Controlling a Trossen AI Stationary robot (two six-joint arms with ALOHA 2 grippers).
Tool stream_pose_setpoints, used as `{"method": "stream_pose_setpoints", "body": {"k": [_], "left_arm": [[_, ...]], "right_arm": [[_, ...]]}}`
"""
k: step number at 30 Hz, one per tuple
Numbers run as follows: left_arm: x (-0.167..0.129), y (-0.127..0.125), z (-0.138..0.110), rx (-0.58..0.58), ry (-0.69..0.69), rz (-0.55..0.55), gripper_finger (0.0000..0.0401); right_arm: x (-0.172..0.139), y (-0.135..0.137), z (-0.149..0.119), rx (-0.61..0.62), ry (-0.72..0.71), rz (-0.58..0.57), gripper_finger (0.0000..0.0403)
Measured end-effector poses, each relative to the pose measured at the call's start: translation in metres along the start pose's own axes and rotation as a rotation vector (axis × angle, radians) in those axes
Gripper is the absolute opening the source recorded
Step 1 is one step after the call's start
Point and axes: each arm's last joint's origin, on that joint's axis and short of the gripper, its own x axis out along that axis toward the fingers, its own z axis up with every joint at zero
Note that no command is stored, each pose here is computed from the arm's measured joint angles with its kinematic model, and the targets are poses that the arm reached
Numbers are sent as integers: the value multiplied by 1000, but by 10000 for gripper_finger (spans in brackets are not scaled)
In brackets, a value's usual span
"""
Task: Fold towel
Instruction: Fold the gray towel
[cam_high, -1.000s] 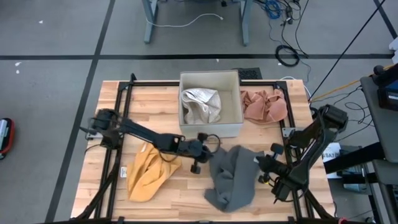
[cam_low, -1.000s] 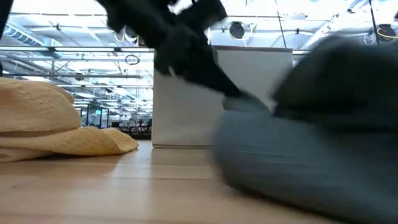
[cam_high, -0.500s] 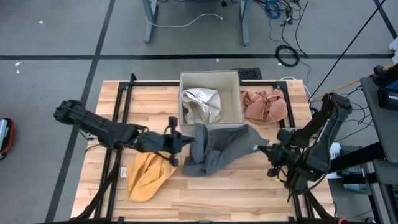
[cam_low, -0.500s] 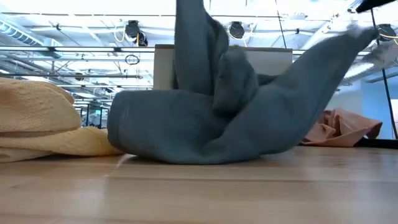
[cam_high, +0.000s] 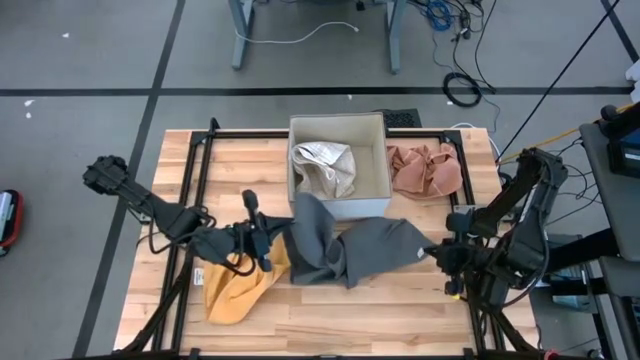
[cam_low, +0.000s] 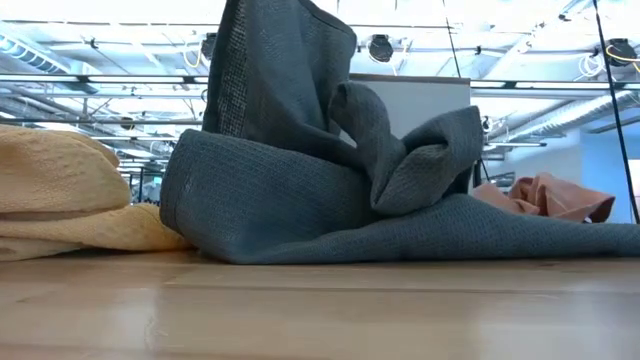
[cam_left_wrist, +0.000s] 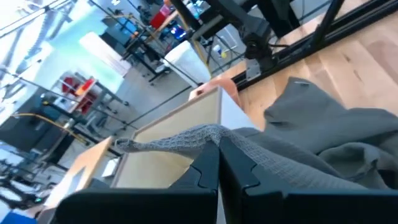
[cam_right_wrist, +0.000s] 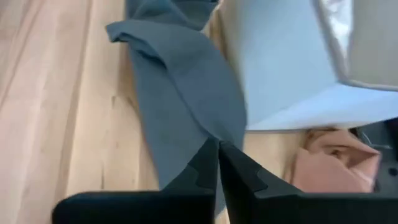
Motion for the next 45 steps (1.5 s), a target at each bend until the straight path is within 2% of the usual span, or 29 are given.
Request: {"method": "stream_pose_setpoints", "body": {"k": [3,6,11,16,22,28,32,35,39,45], "left_arm": [[0,1,-1,1,23,53,0],[-2,2,0,3,44,108,0],[-6,2,5,17,28,156,0],[-11,6,14,29,10,237,0],[-16,10,21,28,-8,287,0],[-17,12,25,7,-19,313,0],[-17,12,25,8,-18,313,0],[-17,12,25,5,-19,313,0],[-17,12,25,5,-19,313,0],[-17,11,23,12,-8,304,0]], "right_arm": [[12,8,-7,-16,4,15,34],[31,15,-18,-5,8,6,78],[67,23,-43,66,17,-12,151],[100,28,-67,127,6,1,174],[126,25,-92,174,38,1,150],[146,24,-111,254,91,84,126],[152,22,-119,261,130,110,115],[153,23,-120,265,170,144,83],[151,30,-116,265,195,258,14],[143,46,-109,310,236,496,5]]}}
